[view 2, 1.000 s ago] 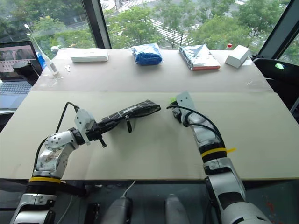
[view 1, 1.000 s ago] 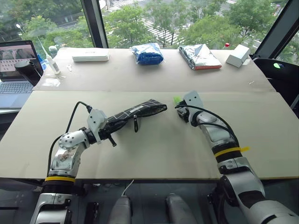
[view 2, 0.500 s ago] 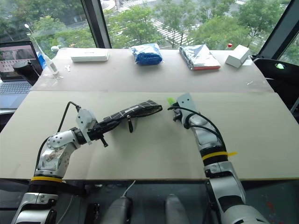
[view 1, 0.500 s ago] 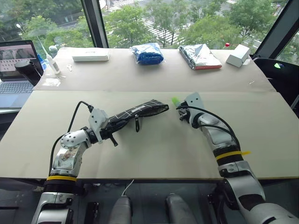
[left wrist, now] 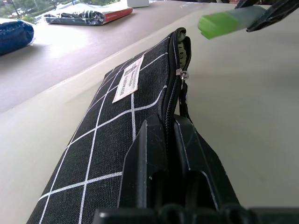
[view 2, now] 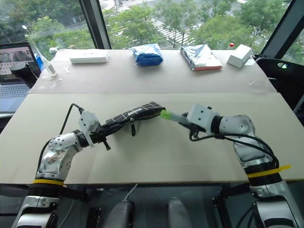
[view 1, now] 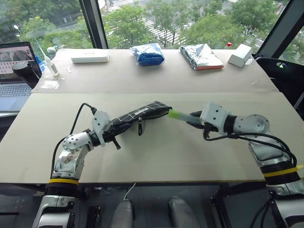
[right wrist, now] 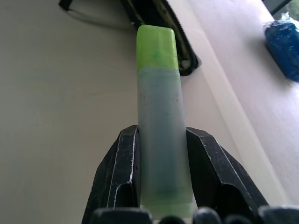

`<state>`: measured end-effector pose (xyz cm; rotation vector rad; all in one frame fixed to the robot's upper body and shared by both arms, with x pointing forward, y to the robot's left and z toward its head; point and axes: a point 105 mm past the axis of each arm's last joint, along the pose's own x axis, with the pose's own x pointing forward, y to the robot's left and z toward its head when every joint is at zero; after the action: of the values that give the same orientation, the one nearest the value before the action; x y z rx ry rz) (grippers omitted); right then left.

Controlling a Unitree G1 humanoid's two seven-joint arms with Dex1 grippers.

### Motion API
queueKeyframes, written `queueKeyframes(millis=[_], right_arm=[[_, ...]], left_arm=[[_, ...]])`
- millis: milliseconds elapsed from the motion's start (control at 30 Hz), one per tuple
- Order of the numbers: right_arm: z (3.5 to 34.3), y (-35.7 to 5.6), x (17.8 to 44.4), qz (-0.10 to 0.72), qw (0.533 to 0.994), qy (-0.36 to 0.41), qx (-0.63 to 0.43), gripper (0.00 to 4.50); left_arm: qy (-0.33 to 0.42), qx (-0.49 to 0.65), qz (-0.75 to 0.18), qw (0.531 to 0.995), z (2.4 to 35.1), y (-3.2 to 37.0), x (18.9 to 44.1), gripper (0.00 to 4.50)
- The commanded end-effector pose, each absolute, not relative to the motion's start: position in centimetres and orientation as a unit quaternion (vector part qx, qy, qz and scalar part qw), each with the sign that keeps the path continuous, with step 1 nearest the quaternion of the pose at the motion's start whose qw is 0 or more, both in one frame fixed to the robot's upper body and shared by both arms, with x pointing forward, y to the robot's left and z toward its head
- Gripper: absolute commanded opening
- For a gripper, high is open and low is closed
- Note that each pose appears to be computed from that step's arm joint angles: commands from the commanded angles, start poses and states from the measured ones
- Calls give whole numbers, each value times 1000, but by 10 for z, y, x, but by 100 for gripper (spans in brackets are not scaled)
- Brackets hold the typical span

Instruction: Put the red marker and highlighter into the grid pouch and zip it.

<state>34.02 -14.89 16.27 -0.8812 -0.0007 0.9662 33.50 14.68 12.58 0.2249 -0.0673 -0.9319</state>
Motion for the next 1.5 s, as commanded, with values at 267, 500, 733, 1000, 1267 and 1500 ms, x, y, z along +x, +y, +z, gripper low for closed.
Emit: queueKeyframes(millis=[267,500,733,1000,1267,1500], right_arm=[[179,-134,354,430,781,-44,-450,105],[174,-116,361,443,751,-56,-486,105],[167,-81,367,476,692,-84,-537,105],[157,-33,365,497,628,-140,-582,105],[157,-14,372,480,634,-172,-581,205],[185,-38,390,437,693,-175,-546,393]], left_arm=[[-53,114,-457,880,139,141,338,0],[-53,114,-460,879,138,139,338,0],[-53,116,-464,877,138,138,339,0],[-54,117,-465,876,140,138,340,0],[-56,117,-462,877,141,139,339,0],[-56,117,-460,878,140,140,338,0]])
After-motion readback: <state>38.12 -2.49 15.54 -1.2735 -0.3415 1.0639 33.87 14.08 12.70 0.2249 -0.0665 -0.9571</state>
